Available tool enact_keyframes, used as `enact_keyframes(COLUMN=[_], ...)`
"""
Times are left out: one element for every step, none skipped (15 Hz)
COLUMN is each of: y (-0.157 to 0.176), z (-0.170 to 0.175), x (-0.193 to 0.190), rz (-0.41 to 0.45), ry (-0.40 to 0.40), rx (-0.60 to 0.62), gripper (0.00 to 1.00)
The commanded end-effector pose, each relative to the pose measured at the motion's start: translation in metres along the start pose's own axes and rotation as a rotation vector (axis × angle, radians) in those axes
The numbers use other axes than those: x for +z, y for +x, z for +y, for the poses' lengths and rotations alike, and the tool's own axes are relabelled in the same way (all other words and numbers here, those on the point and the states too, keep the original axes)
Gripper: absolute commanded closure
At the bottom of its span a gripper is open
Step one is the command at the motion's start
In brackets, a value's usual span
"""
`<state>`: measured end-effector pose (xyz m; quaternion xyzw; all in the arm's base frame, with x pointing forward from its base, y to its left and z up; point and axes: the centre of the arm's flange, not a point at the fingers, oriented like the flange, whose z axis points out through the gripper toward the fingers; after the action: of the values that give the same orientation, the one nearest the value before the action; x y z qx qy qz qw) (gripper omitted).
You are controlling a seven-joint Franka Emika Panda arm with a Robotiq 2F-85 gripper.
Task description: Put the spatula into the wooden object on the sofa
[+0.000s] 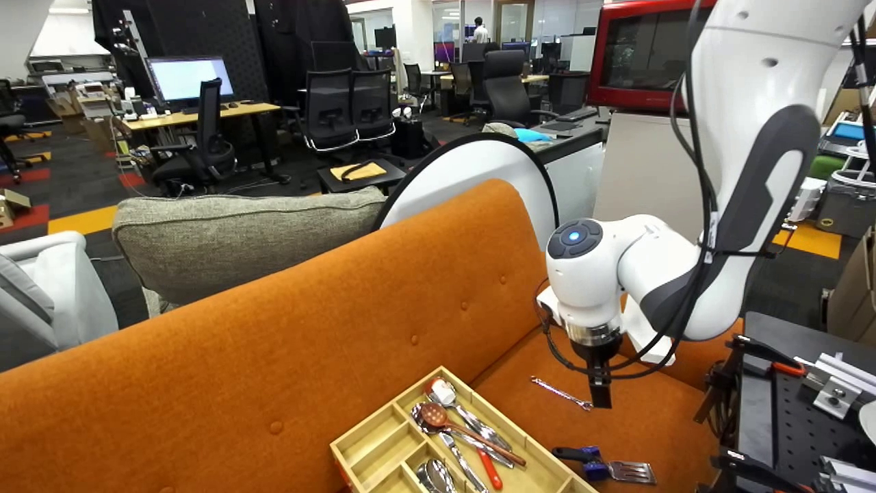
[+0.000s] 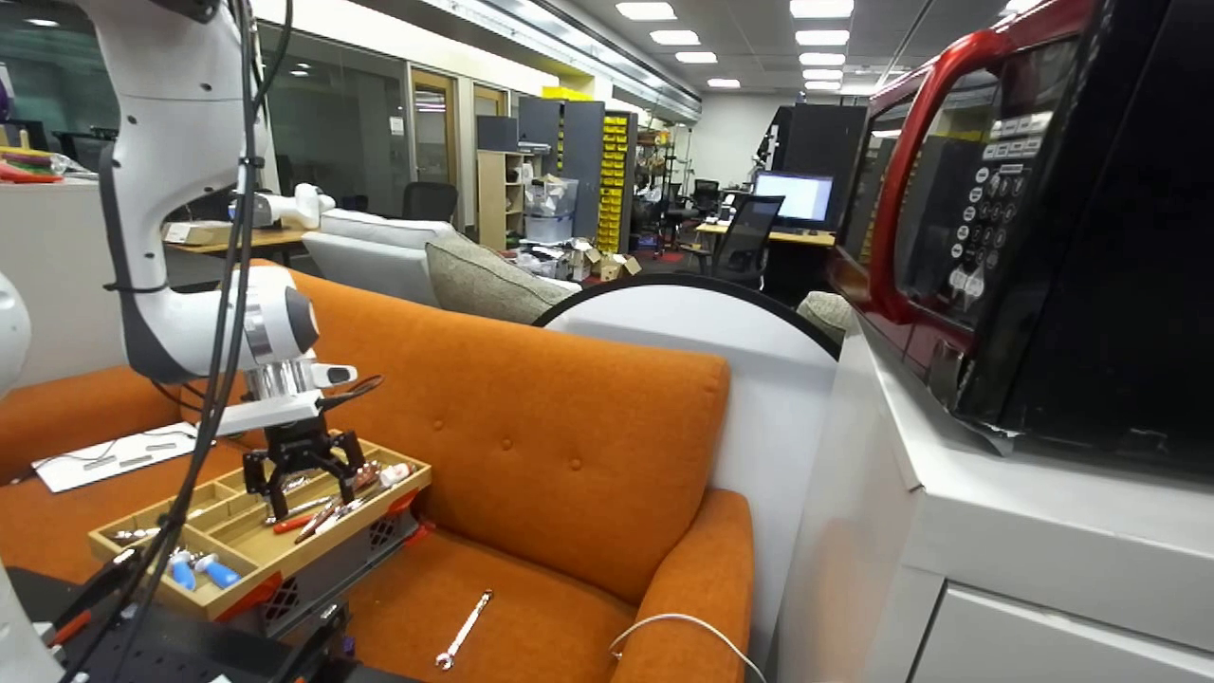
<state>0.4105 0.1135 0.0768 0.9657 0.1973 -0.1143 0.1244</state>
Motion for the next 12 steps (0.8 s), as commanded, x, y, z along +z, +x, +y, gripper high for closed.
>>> enact_keyframes(y=[0.004, 0.005, 0.006, 0.007, 0.008, 0.008, 0.008, 0.008, 0.008, 0.007, 0.007, 0.007], z=[0.001, 0.001, 0.0, -0.001, -0.002, -0.002, -0.002, -0.001, -0.001, -0.001, -0.001, -0.001], x=[0.014, 0.024, 0.026, 0.023, 0.019, 0.017, 0.017, 0.017, 0.017, 0.017, 0.017, 0.017], rz=[-0.009, -0.02, -0.024, -0.017, -0.011, -0.007, -0.007, -0.009, -0.009, -0.009, -0.009, -0.009], ry=[0.009, 0.018, 0.017, 0.014, 0.011, 0.009, 0.008, 0.008, 0.007, 0.007, 0.007, 0.007], rx=[-0.044, -0.049, -0.046, -0.048, -0.05, -0.05, -0.05, -0.049, -0.048, -0.048, -0.048, -0.048], gripper=[0.0, 0.0, 0.0, 0.0, 0.0, 0.0, 0.0, 0.0, 0.0, 0.0, 0.0, 0.0])
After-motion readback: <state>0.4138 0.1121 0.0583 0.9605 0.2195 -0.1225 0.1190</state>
